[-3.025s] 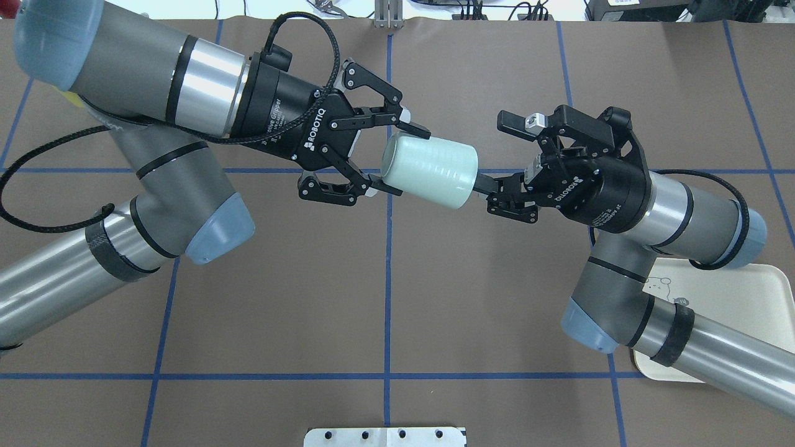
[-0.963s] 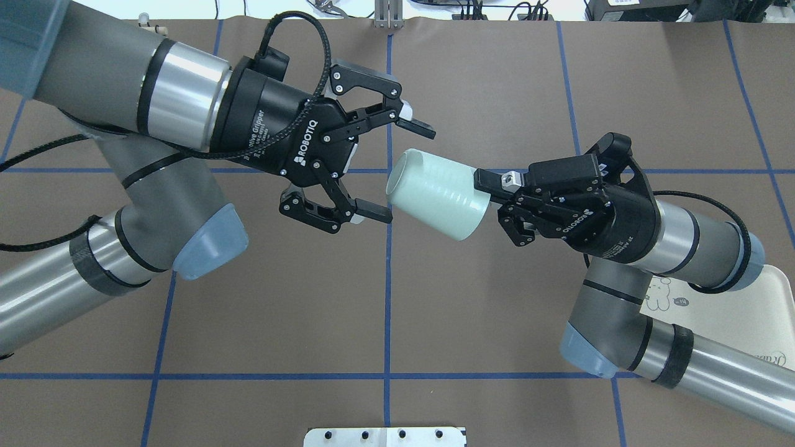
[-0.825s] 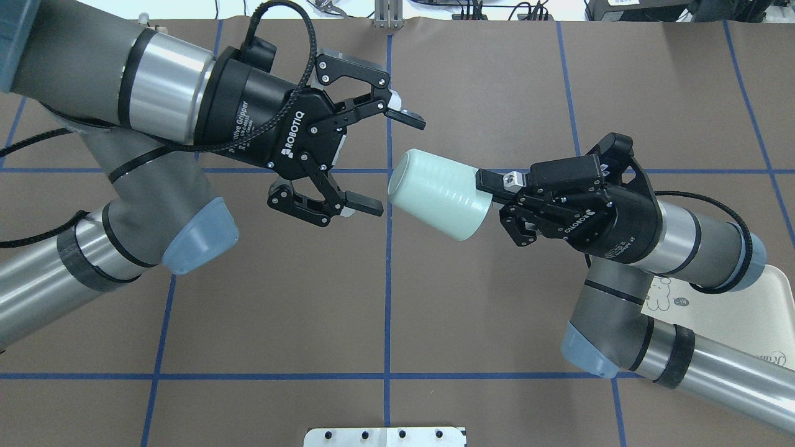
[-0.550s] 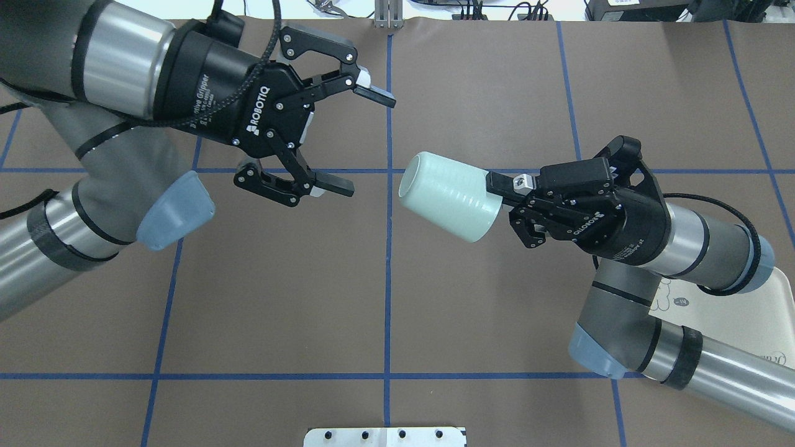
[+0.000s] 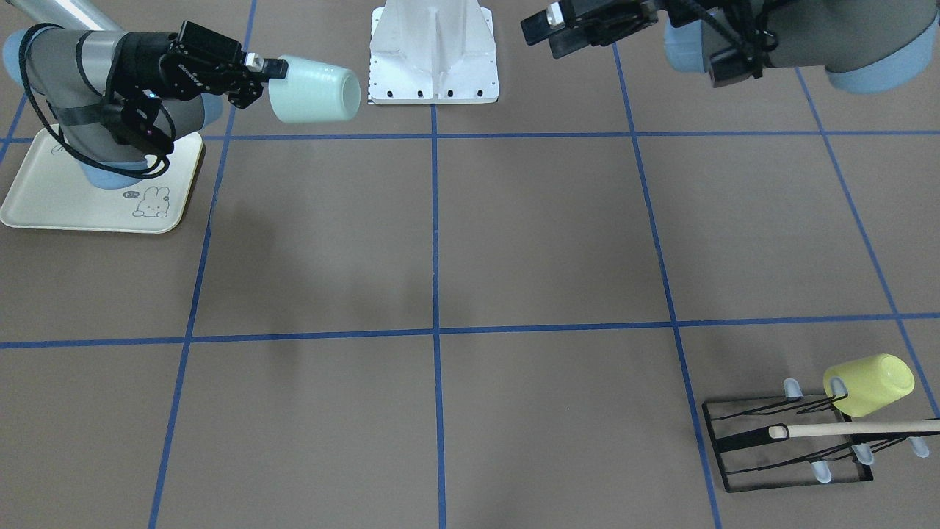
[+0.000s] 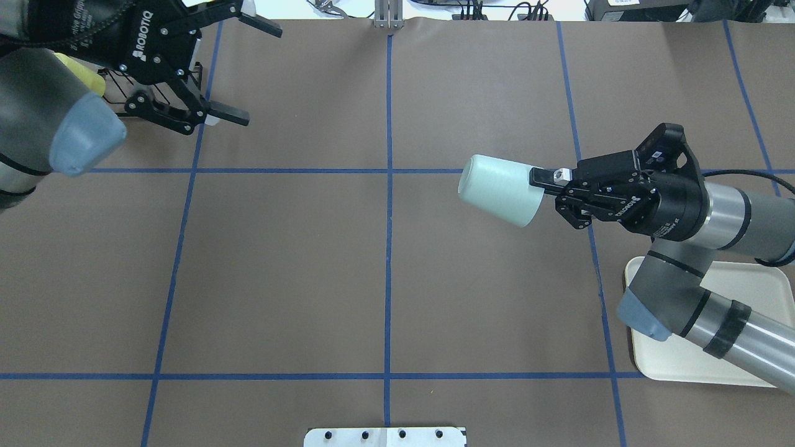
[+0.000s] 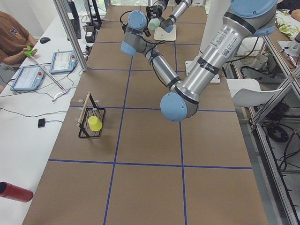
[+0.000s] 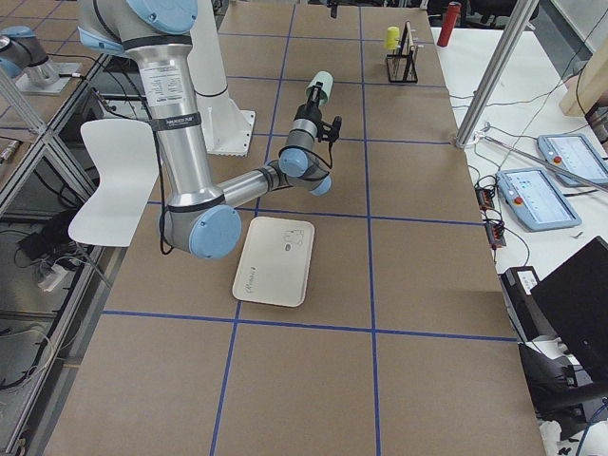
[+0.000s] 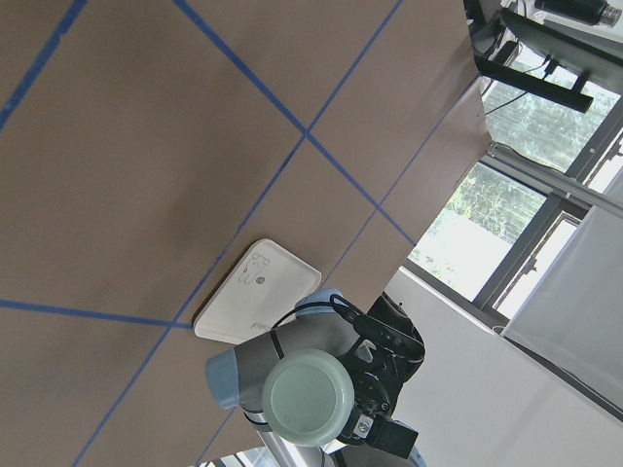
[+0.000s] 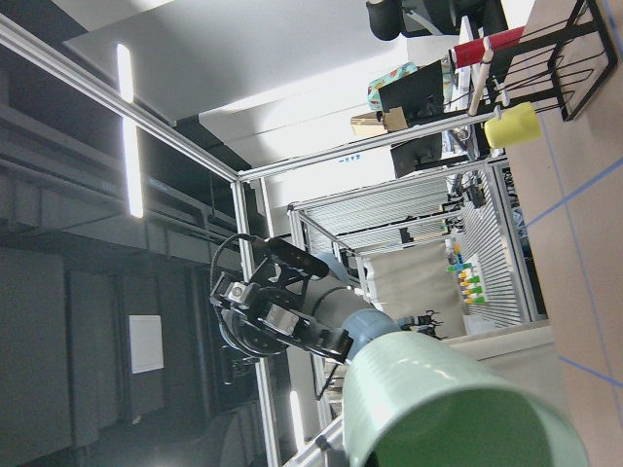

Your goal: Left arm grabs green cup and hands to right arm on tray

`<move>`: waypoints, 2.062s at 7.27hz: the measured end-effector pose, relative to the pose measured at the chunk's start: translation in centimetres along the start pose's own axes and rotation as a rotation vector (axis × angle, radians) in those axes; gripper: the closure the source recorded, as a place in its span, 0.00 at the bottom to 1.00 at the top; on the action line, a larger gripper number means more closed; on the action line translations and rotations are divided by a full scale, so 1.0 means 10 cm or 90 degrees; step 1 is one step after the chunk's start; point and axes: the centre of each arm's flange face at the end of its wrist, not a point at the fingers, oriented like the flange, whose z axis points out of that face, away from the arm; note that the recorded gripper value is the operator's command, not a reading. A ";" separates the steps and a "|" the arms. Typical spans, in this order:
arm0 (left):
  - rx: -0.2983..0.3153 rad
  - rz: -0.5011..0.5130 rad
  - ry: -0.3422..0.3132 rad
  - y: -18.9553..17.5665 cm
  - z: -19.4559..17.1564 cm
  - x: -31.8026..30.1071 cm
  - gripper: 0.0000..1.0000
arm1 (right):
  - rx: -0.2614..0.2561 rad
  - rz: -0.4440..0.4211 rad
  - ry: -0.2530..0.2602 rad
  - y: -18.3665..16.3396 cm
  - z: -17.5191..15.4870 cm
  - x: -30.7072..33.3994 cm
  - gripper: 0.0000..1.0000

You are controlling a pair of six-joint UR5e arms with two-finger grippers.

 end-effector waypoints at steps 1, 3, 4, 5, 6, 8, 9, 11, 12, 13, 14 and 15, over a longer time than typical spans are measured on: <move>0.028 0.021 -0.013 -0.17 -0.18 -0.06 0.00 | -0.003 -0.032 0.081 -0.18 -0.10 0.05 1.00; 0.093 0.079 -0.029 -0.50 -0.59 -0.21 0.00 | 0.005 -0.097 0.236 -0.50 -0.26 0.05 1.00; 0.121 0.102 -0.038 -0.66 -0.79 -0.33 0.00 | 0.010 -0.124 0.308 -0.65 -0.41 0.01 1.00; 0.146 0.115 -0.048 -0.79 -0.95 -0.46 0.00 | 0.013 -0.132 0.370 -0.80 -0.60 -0.06 1.00; 0.169 0.124 -0.060 -0.91 -1.10 -0.56 0.00 | 0.023 -0.127 0.422 -0.92 -0.88 -0.11 1.00; 0.214 0.145 -0.085 -1.11 -1.38 -0.73 0.00 | 0.059 -0.157 0.524 -1.04 -1.63 -0.02 1.00; 0.231 0.154 -0.101 -1.19 -1.48 -0.77 0.00 | 0.071 -0.179 0.581 -1.10 -1.93 0.03 1.00; 0.277 0.158 -0.128 -1.36 -1.62 -0.79 0.00 | 0.082 -0.216 0.692 -1.26 -2.36 0.12 1.00; 0.307 0.163 -0.142 -1.45 -1.67 -0.85 0.00 | 0.075 -0.242 0.754 -1.31 -2.52 0.17 1.00; 0.331 0.175 -0.158 -1.54 -1.73 -0.97 0.00 | 0.056 -0.254 0.810 -1.27 -2.56 0.13 1.00; 0.352 0.194 -0.178 -1.61 -1.81 -1.08 0.00 | 0.029 -0.250 0.857 -1.11 -2.54 0.00 1.00; 0.369 0.215 -0.201 -1.68 -1.90 -1.17 0.00 | 0.004 -0.233 0.892 -0.84 -2.54 -0.13 1.00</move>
